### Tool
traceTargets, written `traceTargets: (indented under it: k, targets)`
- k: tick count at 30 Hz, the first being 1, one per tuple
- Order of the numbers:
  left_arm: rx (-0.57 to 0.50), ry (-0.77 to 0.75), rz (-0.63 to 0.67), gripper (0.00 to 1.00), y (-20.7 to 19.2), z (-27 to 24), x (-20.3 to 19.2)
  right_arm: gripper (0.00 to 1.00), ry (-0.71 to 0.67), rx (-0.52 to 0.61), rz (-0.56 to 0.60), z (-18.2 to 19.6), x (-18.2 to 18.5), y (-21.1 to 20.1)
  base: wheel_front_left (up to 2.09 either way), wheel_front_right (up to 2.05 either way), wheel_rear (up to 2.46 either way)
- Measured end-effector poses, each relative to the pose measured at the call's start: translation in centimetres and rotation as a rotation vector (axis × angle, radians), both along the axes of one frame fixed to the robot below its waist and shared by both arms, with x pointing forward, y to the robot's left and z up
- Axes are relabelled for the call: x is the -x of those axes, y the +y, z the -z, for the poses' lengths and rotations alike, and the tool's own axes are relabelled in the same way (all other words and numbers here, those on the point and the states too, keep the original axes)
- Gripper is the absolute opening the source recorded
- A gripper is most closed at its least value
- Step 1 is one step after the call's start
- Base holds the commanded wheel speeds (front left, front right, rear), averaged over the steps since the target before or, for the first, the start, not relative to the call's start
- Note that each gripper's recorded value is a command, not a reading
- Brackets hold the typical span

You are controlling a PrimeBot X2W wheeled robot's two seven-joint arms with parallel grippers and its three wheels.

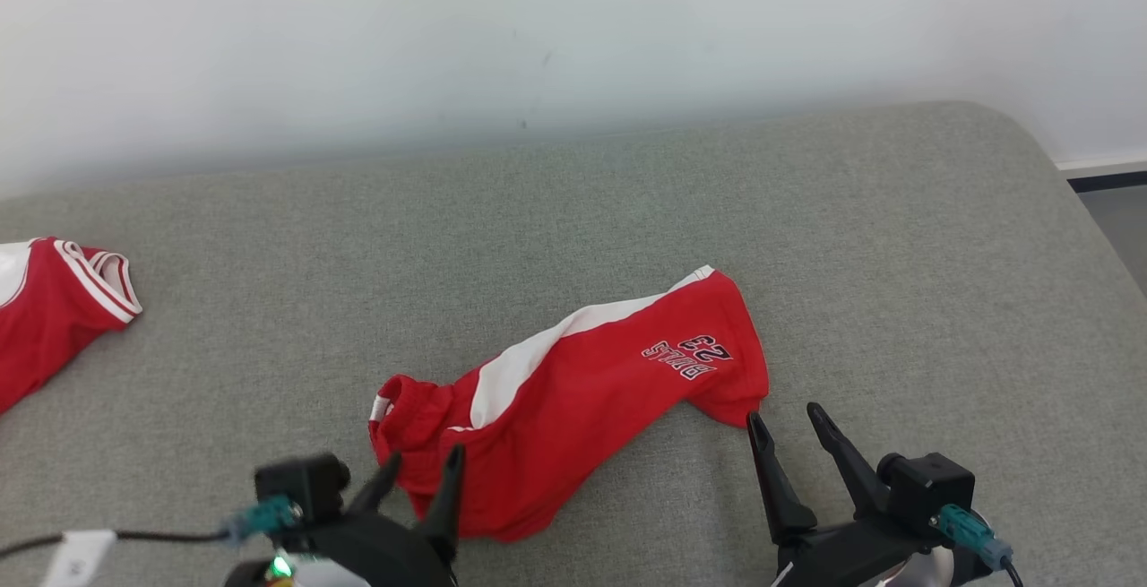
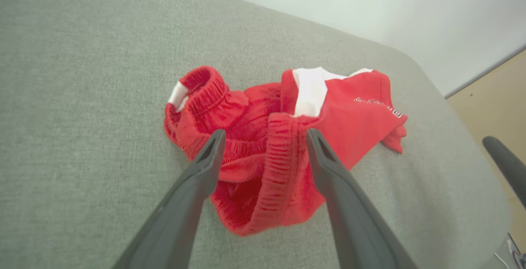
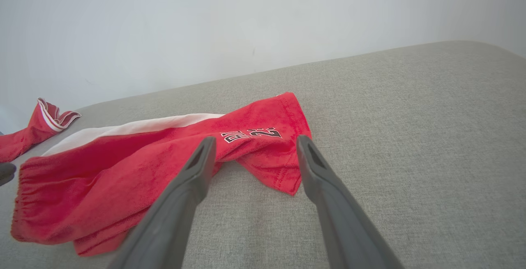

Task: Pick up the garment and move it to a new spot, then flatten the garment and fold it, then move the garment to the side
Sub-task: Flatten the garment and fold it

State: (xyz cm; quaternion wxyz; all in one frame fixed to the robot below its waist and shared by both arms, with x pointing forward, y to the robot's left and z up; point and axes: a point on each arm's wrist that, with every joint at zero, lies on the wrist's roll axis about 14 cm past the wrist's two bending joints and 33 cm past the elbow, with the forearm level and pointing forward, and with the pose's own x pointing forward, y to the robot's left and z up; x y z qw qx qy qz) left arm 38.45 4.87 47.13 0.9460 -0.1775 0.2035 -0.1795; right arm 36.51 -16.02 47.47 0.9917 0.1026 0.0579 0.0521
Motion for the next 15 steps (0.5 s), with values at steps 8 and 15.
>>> traceTargets:
  k: [8,15]
  targets:
    - [-0.183,0.034,-0.003,1.00,3.1,-0.7,-4.6,1.00,0.008,0.000,-0.010,0.1,0.4,0.3,0.00,0.00,0.00]
    - [-0.256,0.152,0.105,0.78,0.9,2.0,-5.3,1.00,0.023,0.001,0.017,0.7,0.4,-0.5,0.00,0.00,0.00]
